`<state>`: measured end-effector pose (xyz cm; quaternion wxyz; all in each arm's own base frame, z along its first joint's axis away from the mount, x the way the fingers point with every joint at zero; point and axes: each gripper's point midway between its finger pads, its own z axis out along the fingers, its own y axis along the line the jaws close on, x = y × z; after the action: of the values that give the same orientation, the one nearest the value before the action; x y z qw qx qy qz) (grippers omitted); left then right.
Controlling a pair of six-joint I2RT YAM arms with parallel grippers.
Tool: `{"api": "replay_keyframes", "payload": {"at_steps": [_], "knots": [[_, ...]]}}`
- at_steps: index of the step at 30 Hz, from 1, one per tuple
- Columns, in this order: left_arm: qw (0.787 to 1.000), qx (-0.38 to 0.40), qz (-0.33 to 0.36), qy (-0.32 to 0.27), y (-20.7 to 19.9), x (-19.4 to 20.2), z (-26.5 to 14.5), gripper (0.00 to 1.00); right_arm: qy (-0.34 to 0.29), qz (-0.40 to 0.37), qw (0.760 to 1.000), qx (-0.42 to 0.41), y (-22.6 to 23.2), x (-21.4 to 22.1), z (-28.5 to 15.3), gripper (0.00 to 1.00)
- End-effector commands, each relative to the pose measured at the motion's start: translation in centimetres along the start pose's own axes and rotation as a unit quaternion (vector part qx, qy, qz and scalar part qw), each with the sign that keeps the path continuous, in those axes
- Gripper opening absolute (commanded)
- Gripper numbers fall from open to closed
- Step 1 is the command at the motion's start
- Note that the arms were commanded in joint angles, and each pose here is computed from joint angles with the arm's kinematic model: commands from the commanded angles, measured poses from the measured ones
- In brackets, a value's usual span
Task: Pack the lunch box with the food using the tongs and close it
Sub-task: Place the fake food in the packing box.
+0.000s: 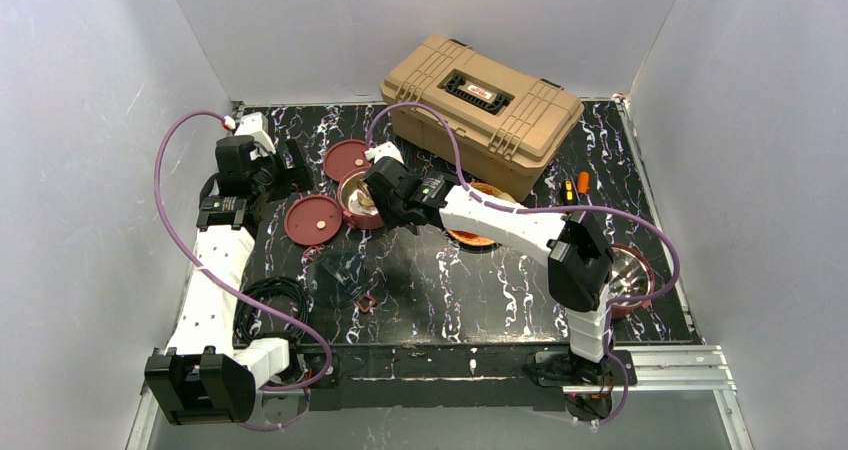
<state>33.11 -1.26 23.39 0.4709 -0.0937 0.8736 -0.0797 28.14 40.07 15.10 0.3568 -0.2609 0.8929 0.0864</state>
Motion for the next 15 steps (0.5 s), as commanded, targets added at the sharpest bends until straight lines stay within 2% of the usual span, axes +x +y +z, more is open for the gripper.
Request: {"api": "replay_keyframes", "payload": {"at_steps": [1, 9, 15], "knots": [[1.000, 0.006, 0.003, -0.005, -0.4, -0.5, -0.4, 0.98, -0.068, 0.023, 0.997, -0.029, 0.3, -4.5, -3.9, 0.53], [0.999, -0.028, 0.024, -0.010, 0.9, -1.0, -1.0, 0.98, -0.102, 0.033, 0.994, -0.032, -2.2, -4.8, -9.5, 0.53], [0.999, -0.024, 0.022, -0.010, 0.7, -0.9, -0.9, 0.98, -0.062, 0.010, 0.995, 0.075, -7.6, -1.0, -11.1, 0.54]]}}
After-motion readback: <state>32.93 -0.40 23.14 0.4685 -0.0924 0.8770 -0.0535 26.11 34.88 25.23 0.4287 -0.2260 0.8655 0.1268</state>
